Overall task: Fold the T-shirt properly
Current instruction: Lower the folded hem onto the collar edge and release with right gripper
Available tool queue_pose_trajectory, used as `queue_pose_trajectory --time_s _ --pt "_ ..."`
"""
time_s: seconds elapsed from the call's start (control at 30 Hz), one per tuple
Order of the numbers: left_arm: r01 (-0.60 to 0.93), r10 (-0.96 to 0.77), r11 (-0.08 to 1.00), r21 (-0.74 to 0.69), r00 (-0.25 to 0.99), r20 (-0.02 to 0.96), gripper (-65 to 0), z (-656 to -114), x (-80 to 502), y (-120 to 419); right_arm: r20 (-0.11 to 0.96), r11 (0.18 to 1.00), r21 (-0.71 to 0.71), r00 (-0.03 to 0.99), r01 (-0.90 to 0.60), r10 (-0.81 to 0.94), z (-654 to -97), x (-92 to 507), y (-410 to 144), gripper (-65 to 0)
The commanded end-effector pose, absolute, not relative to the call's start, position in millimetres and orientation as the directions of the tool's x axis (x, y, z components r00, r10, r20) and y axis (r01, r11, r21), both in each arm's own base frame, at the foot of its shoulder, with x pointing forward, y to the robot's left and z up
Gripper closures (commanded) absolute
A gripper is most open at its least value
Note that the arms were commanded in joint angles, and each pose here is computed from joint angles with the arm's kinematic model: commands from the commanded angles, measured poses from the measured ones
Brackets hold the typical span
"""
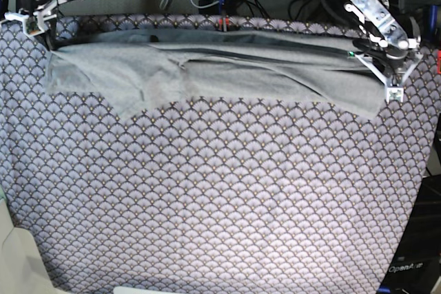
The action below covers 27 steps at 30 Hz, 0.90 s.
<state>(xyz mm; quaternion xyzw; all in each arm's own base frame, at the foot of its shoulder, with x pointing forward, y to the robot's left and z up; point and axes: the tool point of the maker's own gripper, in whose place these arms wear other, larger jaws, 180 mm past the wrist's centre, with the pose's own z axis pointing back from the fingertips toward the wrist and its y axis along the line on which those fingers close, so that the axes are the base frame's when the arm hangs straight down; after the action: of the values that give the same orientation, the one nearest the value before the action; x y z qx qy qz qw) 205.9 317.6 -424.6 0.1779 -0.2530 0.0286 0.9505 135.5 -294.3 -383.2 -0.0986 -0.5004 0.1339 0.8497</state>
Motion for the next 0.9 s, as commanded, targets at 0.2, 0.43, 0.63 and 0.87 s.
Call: queue_pose_trajectory --time_s 0.2,0.43,0.63,0.87 --pt "-0.152 -0.037 0.924 0.351 0.877 0.478 0.0 -420.8 198.0 325.6 0.833 0.947 -0.309 0.456 -0.083 0.312 -381.2 124.8 -309.3 0.0" --pt "-0.134 -0.042 0.925 0.356 0.894 0.445 0.0 -427.8 183.8 324.4 0.829 0.954 -0.288 0.477 -0.08 0.291 -390.8 119.5 -308.7 0.0" --pt "-0.133 -0.038 0.922 0.365 0.904 0.426 0.0 -430.1 175.9 326.8 0.827 0.956 -0.282 0.485 -0.083 0.286 -393.7 118.6 -307.2 0.0" --pt "-0.099 -0.066 0.901 0.422 0.931 0.359 0.0 -431.0 167.5 334.3 0.807 0.959 -0.269 0.523 -0.087 0.274 -408.8 111.7 -303.5 0.0"
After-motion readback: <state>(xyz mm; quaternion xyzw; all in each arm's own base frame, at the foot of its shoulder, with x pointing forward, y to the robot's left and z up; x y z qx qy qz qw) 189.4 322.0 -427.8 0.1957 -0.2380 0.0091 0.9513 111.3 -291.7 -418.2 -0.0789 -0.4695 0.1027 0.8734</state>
